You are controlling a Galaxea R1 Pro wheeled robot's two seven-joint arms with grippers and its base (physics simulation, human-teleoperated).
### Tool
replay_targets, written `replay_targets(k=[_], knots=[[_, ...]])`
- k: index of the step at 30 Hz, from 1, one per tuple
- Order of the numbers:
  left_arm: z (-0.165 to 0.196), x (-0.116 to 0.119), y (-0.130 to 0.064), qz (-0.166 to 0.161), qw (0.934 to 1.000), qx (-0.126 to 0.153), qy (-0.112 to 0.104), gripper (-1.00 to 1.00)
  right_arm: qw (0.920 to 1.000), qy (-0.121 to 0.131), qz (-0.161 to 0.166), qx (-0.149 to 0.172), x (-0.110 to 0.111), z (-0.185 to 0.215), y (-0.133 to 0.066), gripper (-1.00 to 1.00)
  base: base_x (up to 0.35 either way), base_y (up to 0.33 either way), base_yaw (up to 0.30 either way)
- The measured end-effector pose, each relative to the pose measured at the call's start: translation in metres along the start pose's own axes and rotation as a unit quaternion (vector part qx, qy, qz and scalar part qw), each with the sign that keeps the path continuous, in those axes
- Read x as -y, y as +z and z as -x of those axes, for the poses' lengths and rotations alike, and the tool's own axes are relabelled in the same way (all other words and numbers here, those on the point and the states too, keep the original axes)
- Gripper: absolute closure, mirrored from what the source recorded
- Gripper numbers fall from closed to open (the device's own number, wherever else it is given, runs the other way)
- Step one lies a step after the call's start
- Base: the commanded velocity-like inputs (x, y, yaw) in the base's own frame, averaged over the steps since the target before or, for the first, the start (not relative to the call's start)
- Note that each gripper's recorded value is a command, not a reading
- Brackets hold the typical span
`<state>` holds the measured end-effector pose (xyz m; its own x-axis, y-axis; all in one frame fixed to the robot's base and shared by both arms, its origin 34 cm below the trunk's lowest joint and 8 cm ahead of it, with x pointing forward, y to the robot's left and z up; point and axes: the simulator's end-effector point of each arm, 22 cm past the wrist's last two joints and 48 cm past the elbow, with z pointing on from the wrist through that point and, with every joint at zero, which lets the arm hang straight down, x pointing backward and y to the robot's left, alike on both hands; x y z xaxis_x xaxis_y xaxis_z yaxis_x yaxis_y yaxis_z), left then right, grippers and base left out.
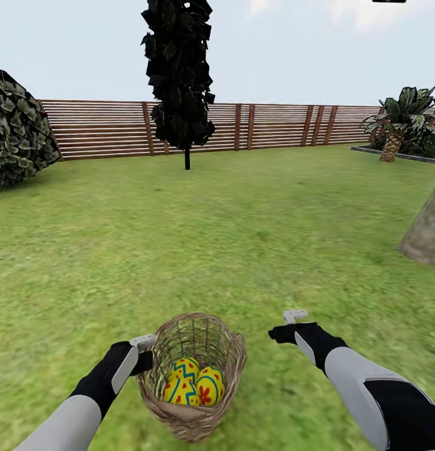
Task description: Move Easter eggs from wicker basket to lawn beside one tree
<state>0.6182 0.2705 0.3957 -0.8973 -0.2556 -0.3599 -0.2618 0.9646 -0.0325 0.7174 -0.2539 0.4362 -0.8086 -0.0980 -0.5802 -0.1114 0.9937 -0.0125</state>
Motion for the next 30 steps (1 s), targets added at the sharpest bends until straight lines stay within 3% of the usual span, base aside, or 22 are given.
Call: replay_targets(k=[8,12,14,30], knots=[[0.009,-0.001,-0.014,0.002,1.0000,-0.001,0.000,1.00,1.0000,-0.003,-0.002,-0.006,0.002,0.008,-0.011,-1.00,0.000,0.000,-0.029],[0.014,-0.003,-0.022,0.008,0.9999,-0.001,0.009,1.00,1.0000,-0.004,-0.002,-0.006,0.003,0.015,-0.018,-1.00,0.000,0.000,-0.267],[0.017,0.002,-0.026,0.001,1.0000,0.000,0.001,1.00,1.0000,-0.004,-0.002,-0.005,0.003,0.018,-0.021,-1.00,0.000,0.000,-0.278],[0.039,0.006,-0.061,0.000,1.0000,0.007,0.004,1.00,1.0000,0.002,0.001,0.000,0.004,0.047,-0.050,-1.00,0.000,0.000,-0.278]])
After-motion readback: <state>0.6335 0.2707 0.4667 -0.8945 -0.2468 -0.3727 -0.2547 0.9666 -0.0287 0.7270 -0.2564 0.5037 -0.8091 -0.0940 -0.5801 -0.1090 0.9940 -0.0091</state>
